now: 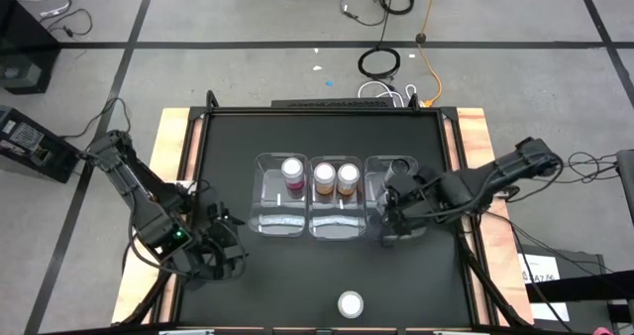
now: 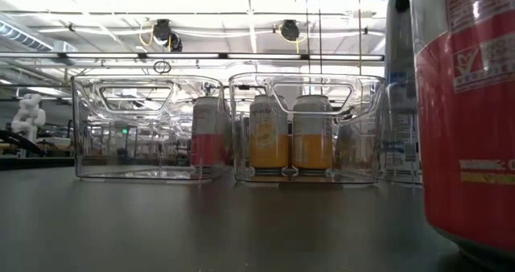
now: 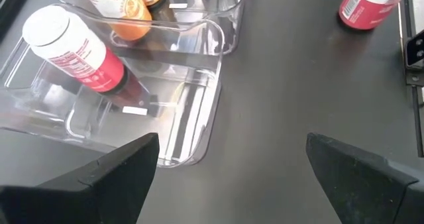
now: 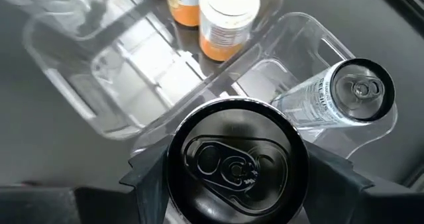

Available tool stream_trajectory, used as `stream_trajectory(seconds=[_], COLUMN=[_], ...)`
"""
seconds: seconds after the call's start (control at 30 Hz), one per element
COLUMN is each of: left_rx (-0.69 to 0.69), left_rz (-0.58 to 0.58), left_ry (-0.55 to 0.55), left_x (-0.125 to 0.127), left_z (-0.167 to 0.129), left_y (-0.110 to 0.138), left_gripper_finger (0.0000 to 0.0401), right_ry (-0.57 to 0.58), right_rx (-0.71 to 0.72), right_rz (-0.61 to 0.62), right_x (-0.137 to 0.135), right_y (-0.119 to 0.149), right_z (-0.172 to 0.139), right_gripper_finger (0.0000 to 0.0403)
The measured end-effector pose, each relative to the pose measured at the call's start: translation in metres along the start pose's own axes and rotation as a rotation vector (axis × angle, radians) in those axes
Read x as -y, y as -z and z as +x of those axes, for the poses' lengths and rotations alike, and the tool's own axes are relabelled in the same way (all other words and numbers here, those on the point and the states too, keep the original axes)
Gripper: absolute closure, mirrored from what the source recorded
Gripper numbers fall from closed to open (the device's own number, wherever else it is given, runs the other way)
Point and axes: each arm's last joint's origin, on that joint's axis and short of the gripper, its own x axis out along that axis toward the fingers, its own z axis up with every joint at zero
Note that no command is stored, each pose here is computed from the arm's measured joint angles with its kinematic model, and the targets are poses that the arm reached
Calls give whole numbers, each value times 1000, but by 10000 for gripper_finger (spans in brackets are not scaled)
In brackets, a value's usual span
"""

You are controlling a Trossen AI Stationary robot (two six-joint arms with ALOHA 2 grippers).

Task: Sort soda cans
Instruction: Put the white blue soda can into the right transparent bin

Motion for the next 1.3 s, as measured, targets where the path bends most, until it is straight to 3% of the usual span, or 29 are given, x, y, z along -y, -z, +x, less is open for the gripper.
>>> stream_trajectory(seconds=[0.23, 0.8, 1.3], left_rx=[0, 3, 5], left_rz=[-7, -15, -16], left_ry=[-6, -8, -9], left_x=[-1, -1, -1], left_z=[1, 1, 1], left_y=[-1, -1, -1], left_gripper_finger=[12, 12, 12], right_ry=[21, 77, 90], right_rx=[6, -19, -47], right_rz=[-18, 39, 69], right_x=[2, 36, 57], right_y=[-16, -46, -59], right_z=[28, 97, 112], right_gripper_finger=[152, 151, 151])
